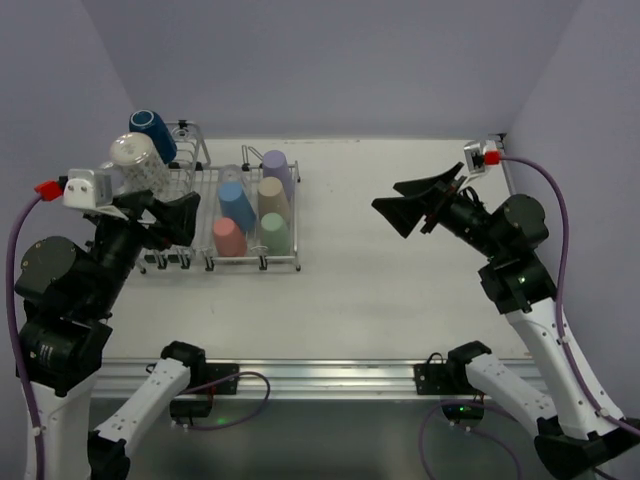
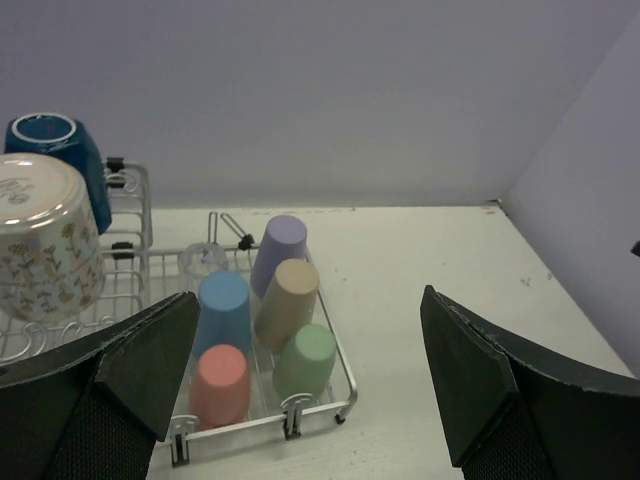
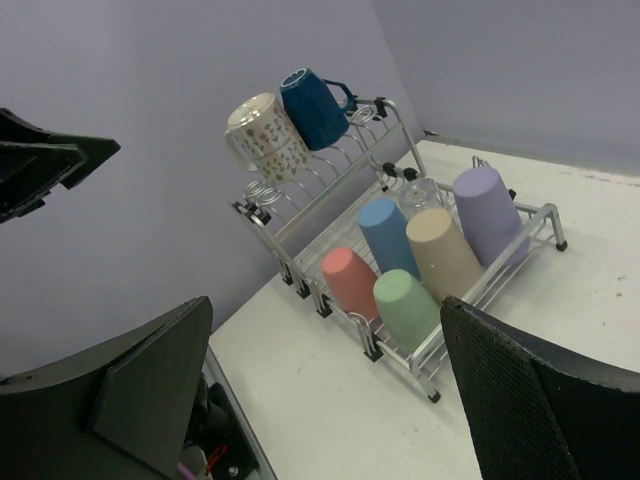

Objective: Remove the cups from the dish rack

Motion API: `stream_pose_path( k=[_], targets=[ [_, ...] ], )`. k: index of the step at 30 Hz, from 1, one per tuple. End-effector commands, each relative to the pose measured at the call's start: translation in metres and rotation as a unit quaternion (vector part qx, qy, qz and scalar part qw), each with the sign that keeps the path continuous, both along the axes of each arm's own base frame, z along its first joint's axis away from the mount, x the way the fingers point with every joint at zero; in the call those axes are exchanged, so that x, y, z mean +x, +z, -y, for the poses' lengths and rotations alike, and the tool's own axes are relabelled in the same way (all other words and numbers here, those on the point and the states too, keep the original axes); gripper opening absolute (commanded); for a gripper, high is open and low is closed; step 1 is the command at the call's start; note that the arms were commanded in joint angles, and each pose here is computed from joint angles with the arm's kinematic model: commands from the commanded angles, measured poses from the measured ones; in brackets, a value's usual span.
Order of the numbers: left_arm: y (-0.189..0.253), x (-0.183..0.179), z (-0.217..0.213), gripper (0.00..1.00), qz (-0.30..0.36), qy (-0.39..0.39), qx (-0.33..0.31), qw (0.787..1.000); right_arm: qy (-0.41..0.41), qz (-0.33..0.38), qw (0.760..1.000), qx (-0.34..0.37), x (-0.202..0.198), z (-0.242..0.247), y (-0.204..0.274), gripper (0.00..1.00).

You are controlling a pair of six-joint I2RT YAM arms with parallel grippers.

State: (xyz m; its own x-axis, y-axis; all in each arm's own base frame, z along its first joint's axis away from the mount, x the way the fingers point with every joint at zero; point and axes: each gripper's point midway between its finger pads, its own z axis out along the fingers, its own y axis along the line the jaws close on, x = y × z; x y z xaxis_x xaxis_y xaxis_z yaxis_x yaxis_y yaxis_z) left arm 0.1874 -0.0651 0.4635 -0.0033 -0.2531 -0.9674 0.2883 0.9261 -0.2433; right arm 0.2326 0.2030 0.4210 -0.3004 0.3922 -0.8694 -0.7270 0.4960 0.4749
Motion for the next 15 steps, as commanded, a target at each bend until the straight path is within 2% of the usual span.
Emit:
stream_pose_path(
  k=[1,6,9,10,14,15],
  targets=[
    [-0.018,0.006,-0.019,1.0,-0.05,0.054,0.029,0.997,-0.027,0.018,0.999,0.003,-0.006,0.01,0.001,0.99],
    [-0.021,0.008,-0.052,1.0,-0.087,0.153,0.021,0.984,-0.033,0.014,0.999,-0.001,-0.01,0.011,-0.015,0.99],
    [-0.014,0.013,-0.084,1.0,-0.108,0.25,0.032,0.962,-0.05,0.012,0.999,-0.01,-0.001,0.008,-0.023,0.99],
    [0.0,0.008,-0.104,1.0,-0.094,0.304,0.027,0.948,-0.046,0.009,0.999,-0.012,0.0,0.005,-0.025,0.99],
    [0.023,0.018,-0.127,1.0,-0.085,0.385,0.054,0.917,-0.04,-0.011,0.999,-0.032,0.007,0.001,-0.038,0.99],
    [0.022,0.032,-0.125,1.0,-0.098,0.395,0.078,0.91,-0.042,-0.01,0.998,-0.034,0.009,0.001,-0.038,0.99]
  ],
)
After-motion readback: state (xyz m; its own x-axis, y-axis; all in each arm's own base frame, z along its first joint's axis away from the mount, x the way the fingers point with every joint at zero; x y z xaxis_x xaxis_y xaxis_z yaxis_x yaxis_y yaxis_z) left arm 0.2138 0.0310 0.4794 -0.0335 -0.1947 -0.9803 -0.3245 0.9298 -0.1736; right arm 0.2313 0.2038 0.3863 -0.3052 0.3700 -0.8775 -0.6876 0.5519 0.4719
